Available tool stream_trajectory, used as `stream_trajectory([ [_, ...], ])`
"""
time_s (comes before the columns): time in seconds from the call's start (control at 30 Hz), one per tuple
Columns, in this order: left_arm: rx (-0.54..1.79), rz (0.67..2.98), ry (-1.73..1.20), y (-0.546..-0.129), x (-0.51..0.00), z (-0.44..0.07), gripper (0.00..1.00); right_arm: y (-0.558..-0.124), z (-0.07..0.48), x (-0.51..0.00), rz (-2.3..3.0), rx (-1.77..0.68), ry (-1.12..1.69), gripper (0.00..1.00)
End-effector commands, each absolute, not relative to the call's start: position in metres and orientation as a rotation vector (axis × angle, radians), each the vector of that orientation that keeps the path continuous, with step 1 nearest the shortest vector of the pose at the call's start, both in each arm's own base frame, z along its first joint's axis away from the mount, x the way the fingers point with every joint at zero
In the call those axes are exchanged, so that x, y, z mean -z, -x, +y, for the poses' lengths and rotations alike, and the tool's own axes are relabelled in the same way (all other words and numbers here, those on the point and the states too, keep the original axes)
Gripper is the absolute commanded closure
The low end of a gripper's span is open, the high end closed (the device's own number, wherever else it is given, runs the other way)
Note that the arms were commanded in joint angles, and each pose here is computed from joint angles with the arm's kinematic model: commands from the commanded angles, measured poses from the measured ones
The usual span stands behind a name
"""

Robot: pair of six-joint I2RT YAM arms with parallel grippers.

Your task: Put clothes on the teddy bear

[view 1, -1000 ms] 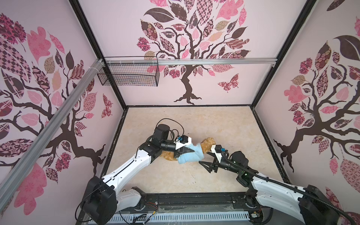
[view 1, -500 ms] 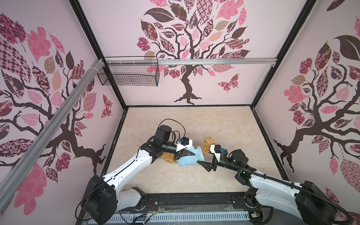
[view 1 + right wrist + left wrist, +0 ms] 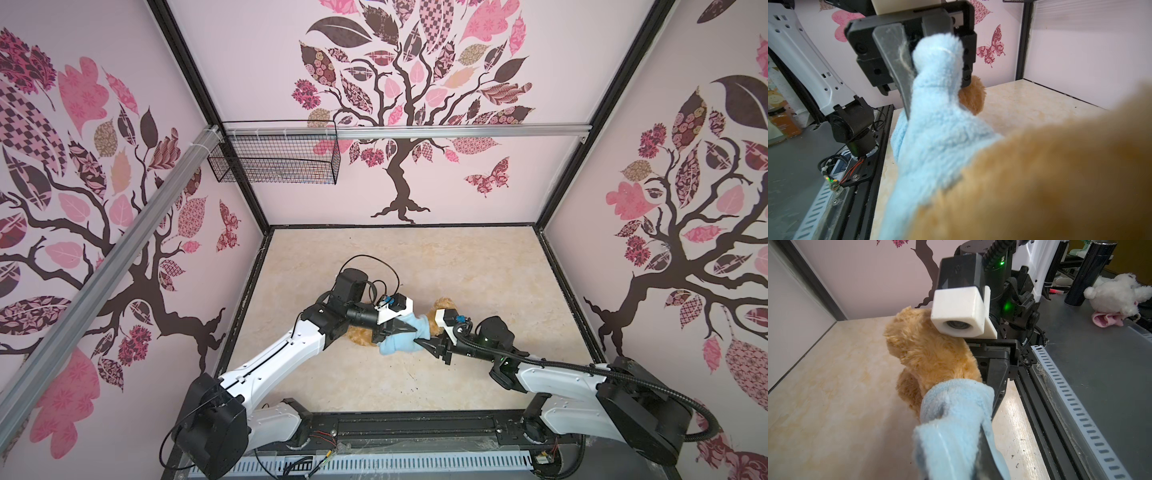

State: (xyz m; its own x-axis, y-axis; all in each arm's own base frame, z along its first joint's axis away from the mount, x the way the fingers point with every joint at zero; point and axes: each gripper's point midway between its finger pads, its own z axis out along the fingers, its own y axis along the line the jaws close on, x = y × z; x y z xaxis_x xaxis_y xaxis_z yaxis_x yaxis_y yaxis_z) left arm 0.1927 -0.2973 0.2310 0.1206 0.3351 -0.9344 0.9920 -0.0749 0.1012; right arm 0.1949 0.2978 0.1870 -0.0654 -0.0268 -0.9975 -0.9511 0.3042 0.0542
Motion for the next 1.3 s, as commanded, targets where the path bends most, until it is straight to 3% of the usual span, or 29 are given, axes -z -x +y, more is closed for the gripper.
stream_trajectory([
  [0.0,0.928,1.313,-1.568,-0.183,-0.252,-0.293,0.70,-0.201,0.295,-0.189,1.391,-0.907,0.992,0.73],
  [0.1,0.834,1.391,-1.554,-0.182,-0.255,-0.278,0.55,-0.199,0.291,-0.184,1.390,-0.859,1.019,0.78],
  [0.23,0.726,1.457,-1.503,-0.182,-0.273,-0.260,0.51,-0.195,0.288,-0.186,1.356,-0.837,1.033,0.80],
  [0.3,0.713,1.480,-1.485,-0.179,-0.282,-0.254,0.55,-0.194,0.286,-0.187,1.342,-0.818,1.041,0.81],
  [0.5,0.700,1.548,-1.569,-0.171,-0.288,-0.247,0.90,-0.189,0.290,-0.185,1.311,-0.735,1.098,0.82],
  [0.6,0.689,1.551,-1.634,-0.170,-0.288,-0.246,0.99,-0.188,0.291,-0.187,1.298,-0.735,1.103,0.82],
  [1.27,0.614,1.603,-1.821,-0.181,-0.254,-0.255,1.00,-0.183,0.292,-0.192,1.280,-0.747,1.108,0.83],
])
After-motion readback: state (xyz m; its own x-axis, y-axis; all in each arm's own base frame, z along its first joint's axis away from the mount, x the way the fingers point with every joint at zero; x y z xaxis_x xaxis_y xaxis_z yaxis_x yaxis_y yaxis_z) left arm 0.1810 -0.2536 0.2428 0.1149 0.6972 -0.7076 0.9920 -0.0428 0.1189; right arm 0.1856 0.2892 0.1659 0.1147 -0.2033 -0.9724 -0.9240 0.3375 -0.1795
